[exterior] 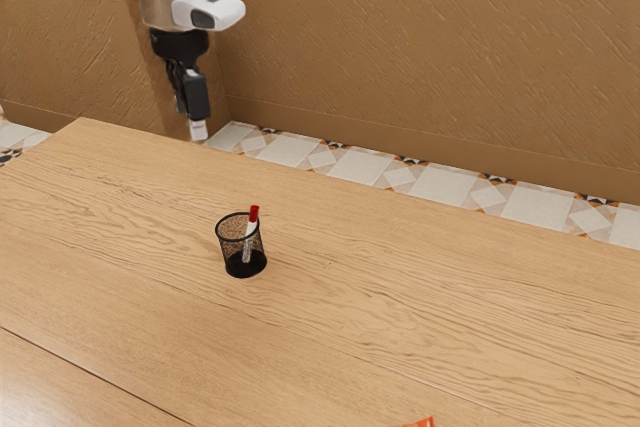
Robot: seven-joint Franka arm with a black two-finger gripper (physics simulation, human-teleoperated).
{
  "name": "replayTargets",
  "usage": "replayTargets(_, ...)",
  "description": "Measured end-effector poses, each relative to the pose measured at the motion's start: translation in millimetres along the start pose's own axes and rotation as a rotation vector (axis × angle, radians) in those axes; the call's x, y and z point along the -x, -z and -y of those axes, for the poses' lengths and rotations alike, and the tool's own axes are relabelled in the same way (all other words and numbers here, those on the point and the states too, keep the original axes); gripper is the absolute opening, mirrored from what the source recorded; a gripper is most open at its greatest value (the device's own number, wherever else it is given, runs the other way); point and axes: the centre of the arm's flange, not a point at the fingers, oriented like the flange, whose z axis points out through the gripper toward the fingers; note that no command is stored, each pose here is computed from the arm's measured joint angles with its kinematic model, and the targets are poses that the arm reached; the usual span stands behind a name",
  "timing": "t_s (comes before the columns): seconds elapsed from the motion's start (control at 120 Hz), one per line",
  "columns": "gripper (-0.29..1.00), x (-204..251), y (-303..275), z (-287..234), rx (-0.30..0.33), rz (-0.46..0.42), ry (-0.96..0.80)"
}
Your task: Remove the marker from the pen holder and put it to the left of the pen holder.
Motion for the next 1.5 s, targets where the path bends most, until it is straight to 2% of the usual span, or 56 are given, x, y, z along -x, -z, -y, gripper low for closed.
replayTargets(0.192,0.70,-9.0,-2.8,2.3,-0.021,-0.022,-0.095)
replayTargets(0.3,0.70,-45.1,-51.0,17.0,-0.045,0.085,-0.179)
replayTargets(0.433,0.70,-78.3,-129.8,41.0,-0.019,0.220,-0.275)
replayTargets(0.675,0.70,-119.3,-225.4,83.1,0.047,0.305,-0.376)
replayTargets(0.917,0.70,-134.9,-267.7,91.3,0.089,0.328,-0.455)
replayTargets(1.3,0.70,-146.1,-270.2,85.8,0.090,0.313,-0.537)
replayTargets(1.342,0.64,-146.5,-269.9,85.8,0.090,0.312,-0.542)
replayTargets(1.5,0.24,-146.1,-267.3,86.7,0.088,0.305,-0.547)
